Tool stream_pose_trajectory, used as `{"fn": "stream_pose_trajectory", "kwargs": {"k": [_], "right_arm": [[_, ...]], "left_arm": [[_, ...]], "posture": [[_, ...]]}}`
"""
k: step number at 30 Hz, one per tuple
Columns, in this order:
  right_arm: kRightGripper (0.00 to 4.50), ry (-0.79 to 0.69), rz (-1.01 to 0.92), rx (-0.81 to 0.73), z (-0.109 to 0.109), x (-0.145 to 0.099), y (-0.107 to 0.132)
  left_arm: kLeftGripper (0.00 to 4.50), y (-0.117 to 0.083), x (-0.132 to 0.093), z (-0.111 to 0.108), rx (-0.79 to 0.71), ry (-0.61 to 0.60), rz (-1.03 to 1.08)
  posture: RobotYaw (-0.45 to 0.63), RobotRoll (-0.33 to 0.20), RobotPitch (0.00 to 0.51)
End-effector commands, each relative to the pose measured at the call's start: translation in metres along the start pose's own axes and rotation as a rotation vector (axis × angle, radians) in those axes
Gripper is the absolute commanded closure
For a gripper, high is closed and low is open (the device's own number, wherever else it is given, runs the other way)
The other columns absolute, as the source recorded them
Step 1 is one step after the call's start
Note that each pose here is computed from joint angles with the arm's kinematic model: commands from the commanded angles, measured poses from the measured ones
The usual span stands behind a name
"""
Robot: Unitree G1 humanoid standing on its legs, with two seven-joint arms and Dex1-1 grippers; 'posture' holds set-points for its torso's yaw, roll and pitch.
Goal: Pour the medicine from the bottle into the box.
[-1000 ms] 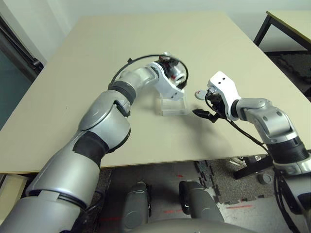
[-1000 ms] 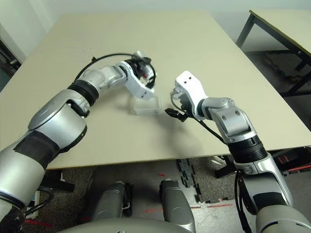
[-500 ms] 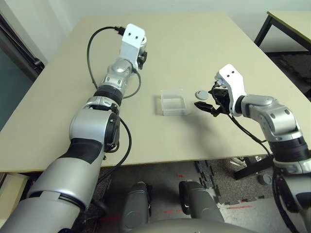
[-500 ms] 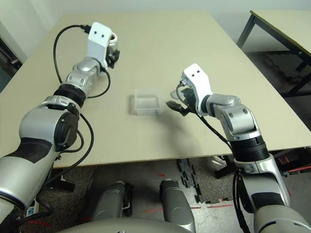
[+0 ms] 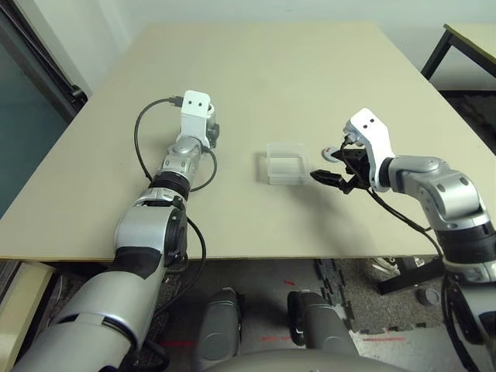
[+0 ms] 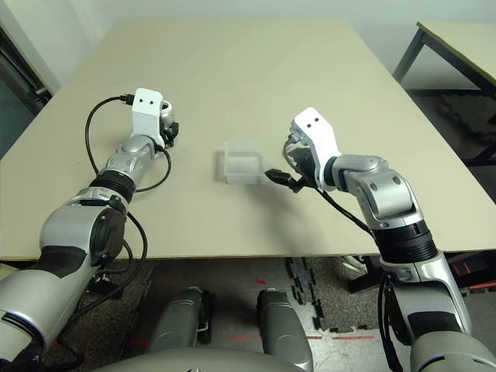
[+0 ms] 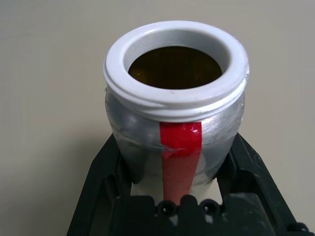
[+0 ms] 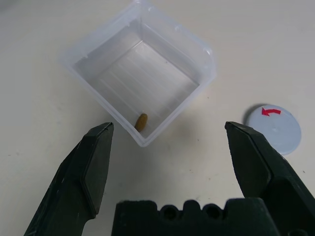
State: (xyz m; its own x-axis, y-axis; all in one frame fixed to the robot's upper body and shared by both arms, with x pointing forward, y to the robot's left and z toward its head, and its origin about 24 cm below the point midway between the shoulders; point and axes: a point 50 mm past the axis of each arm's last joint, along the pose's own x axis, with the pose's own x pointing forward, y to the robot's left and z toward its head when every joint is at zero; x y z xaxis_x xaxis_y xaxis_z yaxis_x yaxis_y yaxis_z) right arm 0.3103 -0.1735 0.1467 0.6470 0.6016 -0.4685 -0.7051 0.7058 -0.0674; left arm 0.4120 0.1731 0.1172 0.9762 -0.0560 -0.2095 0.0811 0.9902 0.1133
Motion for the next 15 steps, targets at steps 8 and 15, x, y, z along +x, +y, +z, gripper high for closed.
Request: {"fn": "stream_pose_trajectory", "kwargs": {"k": [8, 15], "right_arm": [[0.0, 0.016, 0.018, -0.007, -0.003, 0.0, 0.005], [0.0, 0.015, 0.023, -0.007, -0.004, 0.001, 0.006]], "left_arm": [[2.04, -0.001, -0.002, -0.019, -0.039, 0.064, -0.014], [2.04, -0.001, -0.004, -0.026, -0.045, 0.081, -0.013]], "posture": [[0.04, 0.0, 0.09], [0.04, 0.0, 0.094]]}}
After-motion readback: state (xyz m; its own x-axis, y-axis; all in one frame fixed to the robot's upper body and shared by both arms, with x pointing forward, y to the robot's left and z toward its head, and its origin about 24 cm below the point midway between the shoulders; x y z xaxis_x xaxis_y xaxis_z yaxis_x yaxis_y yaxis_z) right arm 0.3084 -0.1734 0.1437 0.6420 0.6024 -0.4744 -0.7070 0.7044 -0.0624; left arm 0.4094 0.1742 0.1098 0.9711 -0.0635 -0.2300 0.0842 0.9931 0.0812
